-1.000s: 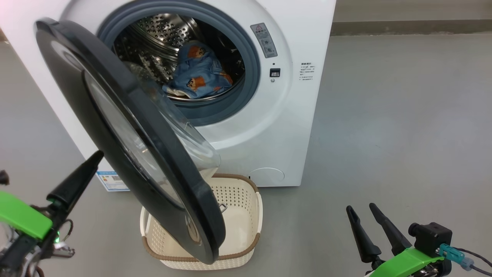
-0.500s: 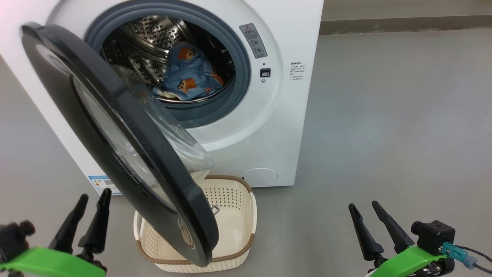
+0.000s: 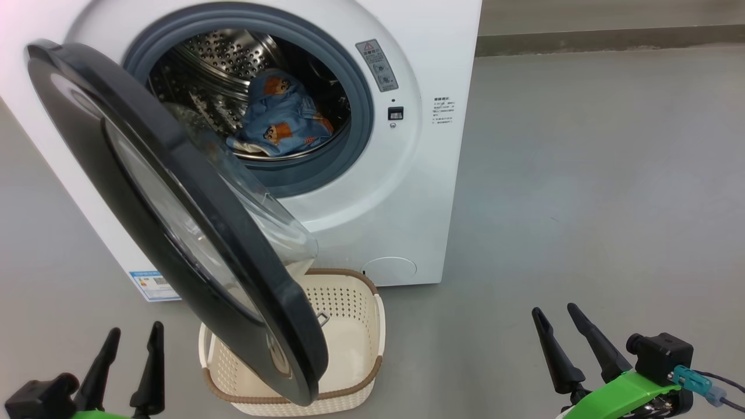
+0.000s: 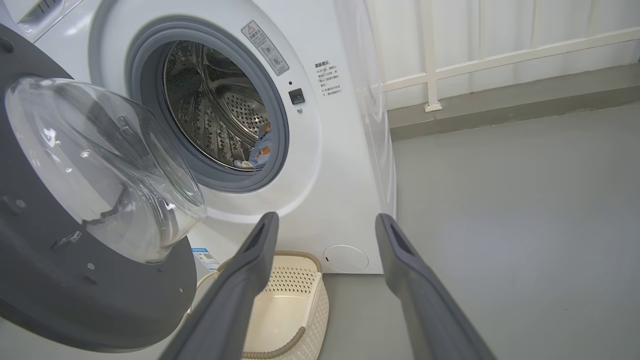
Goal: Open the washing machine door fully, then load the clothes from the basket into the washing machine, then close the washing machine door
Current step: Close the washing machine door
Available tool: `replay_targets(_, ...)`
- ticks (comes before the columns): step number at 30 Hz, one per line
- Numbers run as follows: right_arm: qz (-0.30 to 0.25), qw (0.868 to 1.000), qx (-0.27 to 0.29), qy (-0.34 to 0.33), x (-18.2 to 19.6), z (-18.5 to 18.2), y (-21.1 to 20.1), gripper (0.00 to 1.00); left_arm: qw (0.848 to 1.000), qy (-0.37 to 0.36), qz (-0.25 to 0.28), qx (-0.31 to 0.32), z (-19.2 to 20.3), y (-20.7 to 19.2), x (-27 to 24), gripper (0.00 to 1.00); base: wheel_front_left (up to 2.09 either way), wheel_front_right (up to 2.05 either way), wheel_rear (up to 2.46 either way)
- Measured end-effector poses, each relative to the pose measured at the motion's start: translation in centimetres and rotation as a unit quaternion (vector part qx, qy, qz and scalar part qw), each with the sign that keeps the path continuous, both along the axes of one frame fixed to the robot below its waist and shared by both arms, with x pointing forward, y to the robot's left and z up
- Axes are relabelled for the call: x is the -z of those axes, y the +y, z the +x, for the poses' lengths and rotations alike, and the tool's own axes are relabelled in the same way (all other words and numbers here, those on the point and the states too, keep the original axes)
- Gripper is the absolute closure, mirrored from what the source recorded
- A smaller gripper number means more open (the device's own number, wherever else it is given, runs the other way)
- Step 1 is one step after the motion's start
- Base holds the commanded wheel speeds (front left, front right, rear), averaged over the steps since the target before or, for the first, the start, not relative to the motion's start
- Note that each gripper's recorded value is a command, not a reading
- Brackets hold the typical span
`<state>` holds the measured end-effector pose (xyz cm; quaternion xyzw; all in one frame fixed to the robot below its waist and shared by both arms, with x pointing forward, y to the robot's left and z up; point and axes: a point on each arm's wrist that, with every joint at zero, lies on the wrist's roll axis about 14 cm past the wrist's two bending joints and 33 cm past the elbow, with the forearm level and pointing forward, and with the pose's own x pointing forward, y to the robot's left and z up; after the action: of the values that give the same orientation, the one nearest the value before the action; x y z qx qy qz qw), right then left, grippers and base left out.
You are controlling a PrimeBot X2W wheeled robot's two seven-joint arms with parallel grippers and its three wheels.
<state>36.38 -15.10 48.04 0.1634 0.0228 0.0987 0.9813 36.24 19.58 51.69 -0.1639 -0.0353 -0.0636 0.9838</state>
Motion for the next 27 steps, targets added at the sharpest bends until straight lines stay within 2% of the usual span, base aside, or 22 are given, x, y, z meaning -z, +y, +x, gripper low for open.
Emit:
replay_targets(9,0.000,1.000,0.001,-0.001,-0.06,0.11,-0.06,0.00,1.000,0.003,0.024,-0.005,-0.15,-0.17,0.59,0.00,0.00,0.00,0.00)
replay_targets(27,0.000,1.000,0.002,-0.005,-0.37,0.21,-0.11,0.00,0.999,-0.009,0.030,-0.016,-0.28,-0.04,0.01,0.00,0.00,0.00,0.00)
